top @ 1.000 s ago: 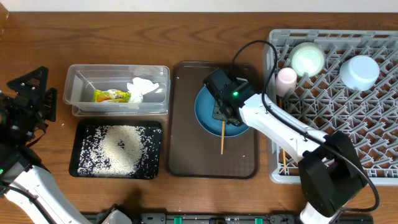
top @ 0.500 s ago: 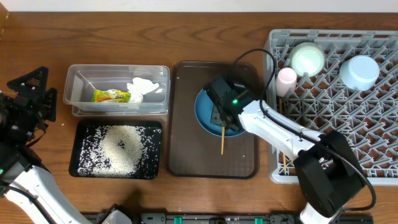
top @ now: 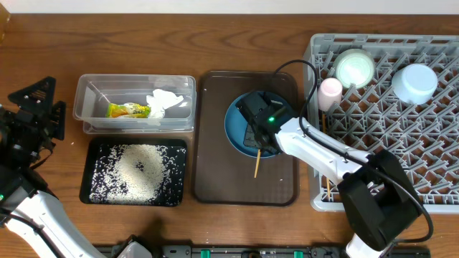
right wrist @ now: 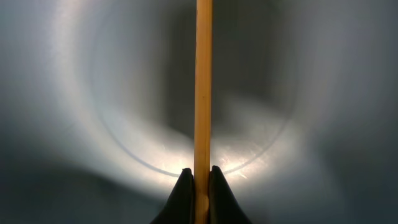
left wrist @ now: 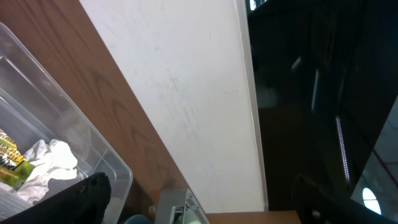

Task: Sort waste into correct bins and load items into the dishwasher rack
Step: 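Carry the chopstick right and insert it into the rack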

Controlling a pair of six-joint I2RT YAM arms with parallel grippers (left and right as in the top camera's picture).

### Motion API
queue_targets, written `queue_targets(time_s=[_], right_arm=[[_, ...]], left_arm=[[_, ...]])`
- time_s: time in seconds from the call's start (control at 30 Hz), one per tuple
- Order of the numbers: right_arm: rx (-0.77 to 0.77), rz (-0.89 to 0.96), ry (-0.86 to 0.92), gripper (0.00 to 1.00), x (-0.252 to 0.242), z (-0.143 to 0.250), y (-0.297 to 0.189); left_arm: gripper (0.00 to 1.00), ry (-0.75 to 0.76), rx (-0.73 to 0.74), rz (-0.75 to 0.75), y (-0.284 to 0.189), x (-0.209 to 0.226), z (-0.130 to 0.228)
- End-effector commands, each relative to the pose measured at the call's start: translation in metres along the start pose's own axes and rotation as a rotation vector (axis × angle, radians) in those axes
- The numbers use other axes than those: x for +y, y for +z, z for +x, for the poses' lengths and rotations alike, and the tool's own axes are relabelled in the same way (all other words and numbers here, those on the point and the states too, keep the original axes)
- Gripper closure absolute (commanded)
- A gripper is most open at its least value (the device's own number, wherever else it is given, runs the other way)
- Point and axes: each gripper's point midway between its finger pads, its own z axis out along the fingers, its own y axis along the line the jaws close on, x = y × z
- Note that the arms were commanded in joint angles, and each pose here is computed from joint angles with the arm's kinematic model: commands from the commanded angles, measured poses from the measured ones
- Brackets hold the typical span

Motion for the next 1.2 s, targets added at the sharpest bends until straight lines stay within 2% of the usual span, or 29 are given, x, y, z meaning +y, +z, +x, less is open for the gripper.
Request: queue_targets(time_s=[0.0, 0.13, 0.27, 0.33, 0.47, 0.57, 0.77, 1.17], right_arm=[[-0.062, -0.059, -0.032, 0.99, 0.008, -0.018, -0.033], [-0.125, -0.105, -0.063, 0.99, 0.002, -0.036, -0.079], [-0.171, -0.118, -0.168, 0.99, -0.017, -0.039, -0.122], [-0.18, -0.102, -0.201, 0.99, -0.035, -0.036, -0.141], [-0.17, -0.016, -0.158, 0.99, -0.079, -0.028, -0.164], [-0.124, 0.061, -0.167, 0.99, -0.108, -0.018, -0.17], [-0.034, 0.144, -0.24, 0.99, -0.136, -0.006, -0.165], [-0.008, 0.227, -0.254, 0.99, -0.149, -0.011, -0.152]], left_arm=[[0.05, 0.013, 0.004, 0.011, -0.001, -0.006, -0.001], [0.05, 0.013, 0.004, 0.011, -0.001, -0.006, -0.001], [0.05, 0.013, 0.004, 0.011, -0.001, -0.006, -0.001], [0.05, 0.013, 0.004, 0.011, -0.001, -0.006, -0.001], [0.05, 0.013, 0.004, 0.011, -0.001, -0.006, -0.001], [0.05, 0.013, 0.004, 0.011, -0.001, -0.006, -0.001], [0.05, 0.013, 0.005, 0.012, -0.001, -0.006, -0.001], [0.05, 0.013, 0.004, 0.011, -0.001, -0.006, -0.001]])
